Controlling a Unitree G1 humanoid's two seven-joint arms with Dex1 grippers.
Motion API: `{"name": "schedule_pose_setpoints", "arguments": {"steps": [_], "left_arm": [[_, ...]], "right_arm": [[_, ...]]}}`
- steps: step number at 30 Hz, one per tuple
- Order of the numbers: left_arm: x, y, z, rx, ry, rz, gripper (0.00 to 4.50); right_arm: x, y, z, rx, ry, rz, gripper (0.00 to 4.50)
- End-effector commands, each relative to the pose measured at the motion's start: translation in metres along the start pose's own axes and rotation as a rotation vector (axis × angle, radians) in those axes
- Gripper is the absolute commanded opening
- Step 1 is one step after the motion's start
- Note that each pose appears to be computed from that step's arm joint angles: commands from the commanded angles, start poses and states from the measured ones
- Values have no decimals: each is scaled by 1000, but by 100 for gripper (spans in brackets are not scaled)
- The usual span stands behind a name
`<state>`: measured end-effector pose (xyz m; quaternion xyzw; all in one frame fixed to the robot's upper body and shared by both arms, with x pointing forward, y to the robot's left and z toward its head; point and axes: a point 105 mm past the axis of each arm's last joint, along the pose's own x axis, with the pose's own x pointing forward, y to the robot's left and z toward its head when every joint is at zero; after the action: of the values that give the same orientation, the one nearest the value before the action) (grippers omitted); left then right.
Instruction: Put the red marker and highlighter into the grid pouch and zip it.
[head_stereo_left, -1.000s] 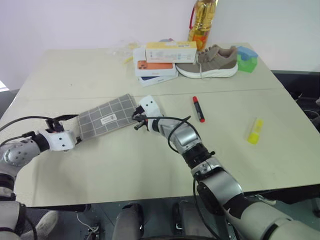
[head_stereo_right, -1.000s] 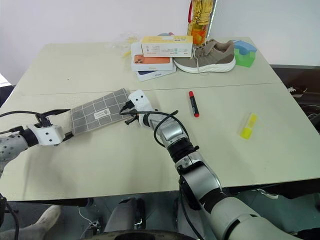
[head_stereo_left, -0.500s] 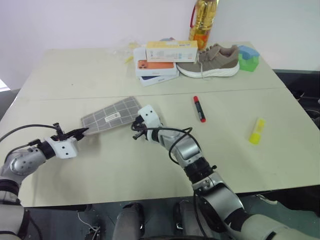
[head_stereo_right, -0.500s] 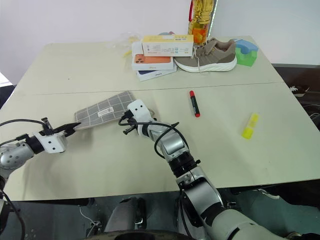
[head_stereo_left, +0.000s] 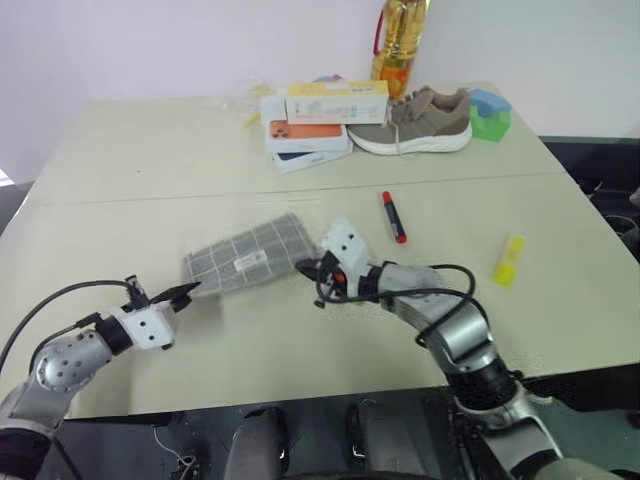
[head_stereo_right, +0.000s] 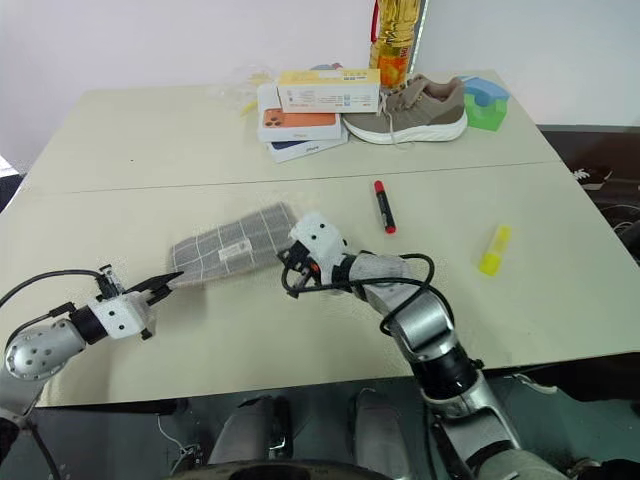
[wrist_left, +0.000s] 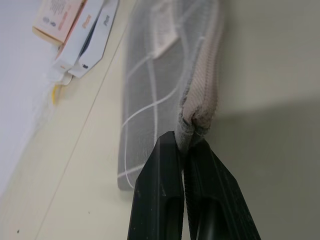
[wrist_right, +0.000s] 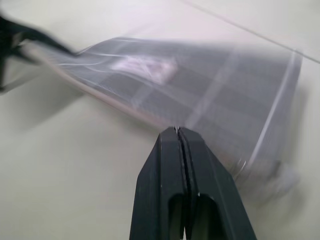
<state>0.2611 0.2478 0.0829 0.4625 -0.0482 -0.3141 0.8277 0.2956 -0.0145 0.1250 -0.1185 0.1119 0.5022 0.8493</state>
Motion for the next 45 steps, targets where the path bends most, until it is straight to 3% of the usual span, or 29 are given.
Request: {"name": "schedule_pose_setpoints", "arguments": {"steps": [1,3,7,13,18,21,28,35,36,38,45], "left_arm": [[0,-22,0,-36,43,-54,6],[0,-23,4,-37,44,-58,6],[0,-23,5,-37,52,-61,6],[2,-19,7,-33,53,-51,6],[4,-19,12,-100,26,-56,6],[5,-18,16,-107,-5,-72,102],[21,-11,19,170,-111,-174,441],[34,-6,13,223,-186,-225,441],[35,-4,13,226,-197,-223,418],[36,0,10,225,-203,-215,361],[38,15,6,163,-204,-132,16]], "right_arm": [[-3,-6,23,22,-89,-29,0],[4,-24,26,93,-106,-129,0],[31,-51,0,192,6,-307,0],[56,-37,-35,229,129,-262,0],[66,-30,-48,218,175,-245,0],[67,-28,-49,221,174,-236,0],[67,-29,-49,221,173,-237,0],[66,-32,-48,219,168,-258,0],[66,-32,-48,219,169,-262,0],[65,-32,-49,221,168,-268,0],[60,-44,-38,204,101,-321,0]]}}
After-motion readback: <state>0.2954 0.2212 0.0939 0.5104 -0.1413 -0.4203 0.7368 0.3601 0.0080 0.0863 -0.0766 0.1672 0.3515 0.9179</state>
